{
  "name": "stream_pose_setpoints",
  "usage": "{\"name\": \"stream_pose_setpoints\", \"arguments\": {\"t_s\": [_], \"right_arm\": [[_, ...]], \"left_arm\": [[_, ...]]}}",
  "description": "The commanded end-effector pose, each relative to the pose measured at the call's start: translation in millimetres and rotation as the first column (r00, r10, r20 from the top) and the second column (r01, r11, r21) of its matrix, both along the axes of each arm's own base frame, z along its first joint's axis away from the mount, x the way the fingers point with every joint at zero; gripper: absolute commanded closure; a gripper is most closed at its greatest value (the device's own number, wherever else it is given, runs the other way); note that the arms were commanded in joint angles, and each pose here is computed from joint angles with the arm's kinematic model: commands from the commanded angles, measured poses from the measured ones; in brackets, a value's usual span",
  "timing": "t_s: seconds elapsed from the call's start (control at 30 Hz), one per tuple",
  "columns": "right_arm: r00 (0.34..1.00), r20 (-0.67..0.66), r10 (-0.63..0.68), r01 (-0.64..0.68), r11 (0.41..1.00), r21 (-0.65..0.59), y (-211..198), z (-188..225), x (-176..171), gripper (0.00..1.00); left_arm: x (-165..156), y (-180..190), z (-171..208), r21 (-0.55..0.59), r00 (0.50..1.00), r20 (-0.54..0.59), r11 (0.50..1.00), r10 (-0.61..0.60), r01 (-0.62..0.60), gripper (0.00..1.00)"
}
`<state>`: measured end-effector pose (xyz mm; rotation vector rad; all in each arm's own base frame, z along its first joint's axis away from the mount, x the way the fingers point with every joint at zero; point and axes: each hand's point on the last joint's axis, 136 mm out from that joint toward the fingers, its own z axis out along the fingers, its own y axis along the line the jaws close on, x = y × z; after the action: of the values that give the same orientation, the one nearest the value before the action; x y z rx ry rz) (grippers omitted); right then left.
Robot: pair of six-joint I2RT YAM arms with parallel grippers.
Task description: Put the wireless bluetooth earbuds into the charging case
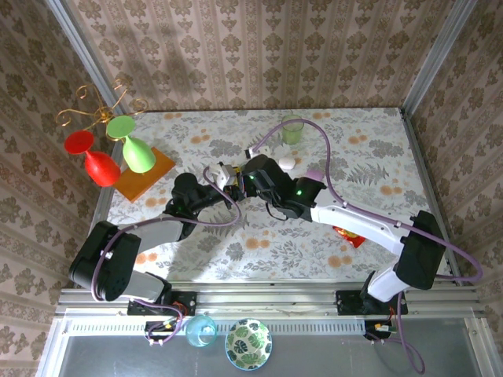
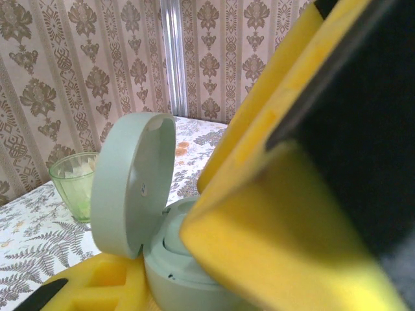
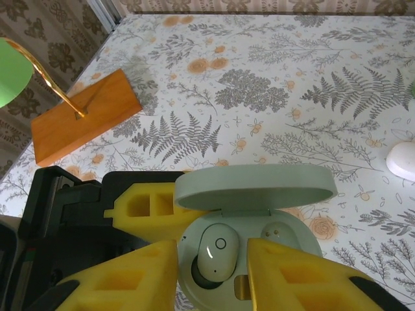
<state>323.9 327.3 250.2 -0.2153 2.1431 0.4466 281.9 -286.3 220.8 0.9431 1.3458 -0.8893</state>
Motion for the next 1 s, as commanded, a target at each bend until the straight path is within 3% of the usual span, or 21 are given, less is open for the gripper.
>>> {"name": "stream_pose_setpoints", "arguments": {"t_s": [0.0, 0.3, 0.43, 0.57, 0.8, 0.97], "right_arm": [[0.999, 0.046, -0.009, 0.006, 0.997, 0.073, -8.3, 24.0, -2.0, 0.66], [0.989, 0.146, -0.010, -0.013, 0.987, 0.160, -41.1, 43.8, -12.6, 0.53], [0.991, 0.126, -0.046, 0.020, 0.980, 0.198, -69.4, 25.8, -7.9, 0.51], [0.997, 0.018, -0.069, 0.062, 0.968, 0.241, -87.0, -16.0, 9.1, 0.50], [0.982, -0.156, 0.106, -0.071, 0.974, 0.215, -50.2, -93.7, 38.6, 0.48], [0.908, -0.256, 0.332, -0.276, 0.933, 0.229, 0.1, -135.6, 49.1, 0.43]], "left_arm": [[3.5, 0.6, 20.7, -0.033, 0.998, 0.061, 0.999, 0.008, -0.006, 0.83], [7.3, 19.4, 18.0, -0.050, 0.998, 0.055, 0.998, 0.040, -0.037, 0.83], [1.7, 25.5, 22.5, -0.047, 0.997, 0.065, 0.998, 0.051, -0.048, 0.83], [3.5, 39.3, 29.1, -0.042, 0.992, 0.079, 0.995, 0.095, -0.091, 0.83], [-9.5, 44.2, 47.4, -0.049, 0.990, 0.110, 0.995, 0.091, -0.086, 0.83], [-18.1, 44.4, 56.1, -0.046, 0.989, 0.125, 0.996, 0.081, -0.076, 0.83]]}}
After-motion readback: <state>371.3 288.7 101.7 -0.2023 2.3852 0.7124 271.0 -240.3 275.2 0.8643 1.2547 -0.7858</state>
